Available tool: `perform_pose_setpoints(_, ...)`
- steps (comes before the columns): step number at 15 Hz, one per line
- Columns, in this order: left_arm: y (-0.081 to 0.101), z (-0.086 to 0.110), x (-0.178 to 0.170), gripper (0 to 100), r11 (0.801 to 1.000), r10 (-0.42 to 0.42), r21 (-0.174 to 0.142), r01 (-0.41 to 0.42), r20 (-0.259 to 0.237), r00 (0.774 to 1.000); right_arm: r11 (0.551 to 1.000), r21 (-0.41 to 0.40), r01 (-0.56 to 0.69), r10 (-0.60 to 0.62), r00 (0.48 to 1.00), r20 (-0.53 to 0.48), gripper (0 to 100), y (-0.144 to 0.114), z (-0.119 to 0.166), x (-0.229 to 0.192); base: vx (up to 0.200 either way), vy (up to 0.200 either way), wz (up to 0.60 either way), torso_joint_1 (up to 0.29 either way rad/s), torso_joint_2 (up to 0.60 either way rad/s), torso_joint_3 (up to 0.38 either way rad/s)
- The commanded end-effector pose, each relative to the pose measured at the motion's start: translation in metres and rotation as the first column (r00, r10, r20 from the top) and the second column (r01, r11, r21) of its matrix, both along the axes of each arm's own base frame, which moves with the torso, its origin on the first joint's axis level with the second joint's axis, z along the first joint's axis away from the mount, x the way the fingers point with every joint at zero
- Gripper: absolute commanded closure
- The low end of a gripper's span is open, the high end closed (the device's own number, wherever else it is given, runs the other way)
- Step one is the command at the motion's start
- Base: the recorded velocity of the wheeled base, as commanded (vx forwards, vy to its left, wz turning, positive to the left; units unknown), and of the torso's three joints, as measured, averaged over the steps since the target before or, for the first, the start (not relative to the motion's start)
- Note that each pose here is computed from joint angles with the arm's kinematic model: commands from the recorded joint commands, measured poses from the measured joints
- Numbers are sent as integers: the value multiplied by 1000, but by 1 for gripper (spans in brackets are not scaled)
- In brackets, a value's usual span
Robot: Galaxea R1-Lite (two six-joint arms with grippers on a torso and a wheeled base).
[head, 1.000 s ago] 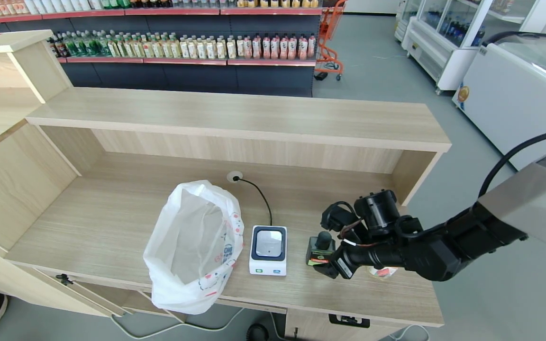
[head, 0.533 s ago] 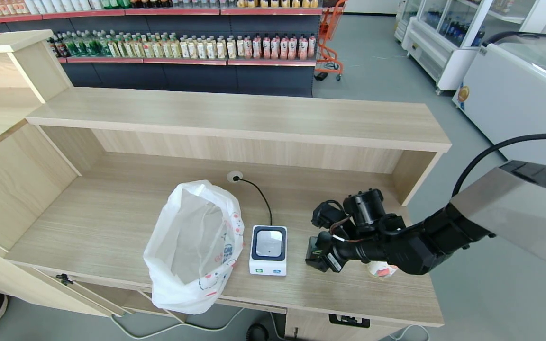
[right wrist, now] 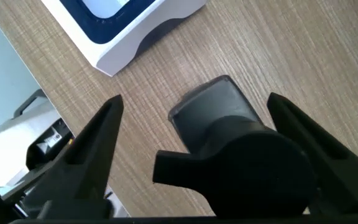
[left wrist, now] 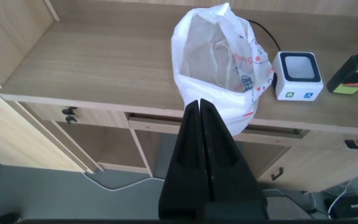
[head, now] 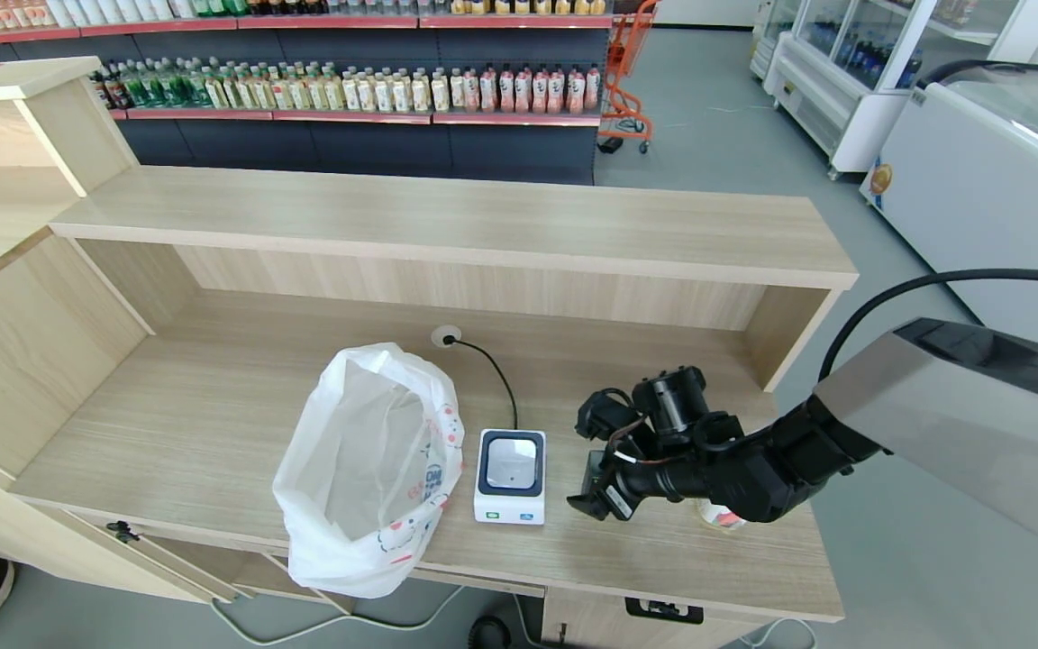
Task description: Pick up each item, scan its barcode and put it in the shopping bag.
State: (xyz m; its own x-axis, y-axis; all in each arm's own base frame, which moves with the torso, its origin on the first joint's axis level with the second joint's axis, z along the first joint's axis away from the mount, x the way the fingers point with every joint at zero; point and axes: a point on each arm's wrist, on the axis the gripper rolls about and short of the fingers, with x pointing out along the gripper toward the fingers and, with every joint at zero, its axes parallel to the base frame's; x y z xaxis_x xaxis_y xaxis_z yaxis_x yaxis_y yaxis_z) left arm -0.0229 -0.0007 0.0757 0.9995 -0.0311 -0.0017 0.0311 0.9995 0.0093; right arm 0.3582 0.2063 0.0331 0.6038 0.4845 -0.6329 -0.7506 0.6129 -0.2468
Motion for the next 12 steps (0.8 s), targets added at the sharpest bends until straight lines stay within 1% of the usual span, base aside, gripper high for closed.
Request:
perform_pose_setpoints(1, 0, 0, 0, 100, 1000, 0, 0, 0, 0, 1000, 1000, -10, -12, 12, 1000, 0, 100, 2, -3, 0, 0, 0, 0, 0, 0, 0)
perform_pose_setpoints(5, 0, 0, 0, 100, 1000, 0, 0, 0, -1, 1000, 1000, -20, -17, 17, 1000, 0, 100, 2, -6, 0, 0, 0, 0, 0, 0, 0)
perform_pose_setpoints(8, 0, 0, 0, 100, 1000, -1, 0, 1, -3, 1000, 999, -34, 3, -3, 1000, 3, 100, -4, -2, -6, 0, 0, 0, 0, 0, 0)
perform_pose_setpoints(10, 0, 0, 0, 100, 1000, 0, 0, 0, 0, 1000, 1000, -24, 18, -18, 999, 30, 100, -8, 9, -10, 0, 0, 0, 0, 0, 0)
perform_pose_setpoints(11, 0, 0, 0, 100, 1000, 0, 0, 0, -1, 1000, 999, -4, 38, -38, 998, 49, 100, -15, 24, -12, 0, 0, 0, 0, 0, 0)
perform_pose_setpoints(12, 0, 0, 0, 100, 1000, 0, 0, 0, -1, 1000, 992, 64, 105, -108, 993, 42, 100, -30, 51, -18, 0, 0, 0, 0, 0, 0)
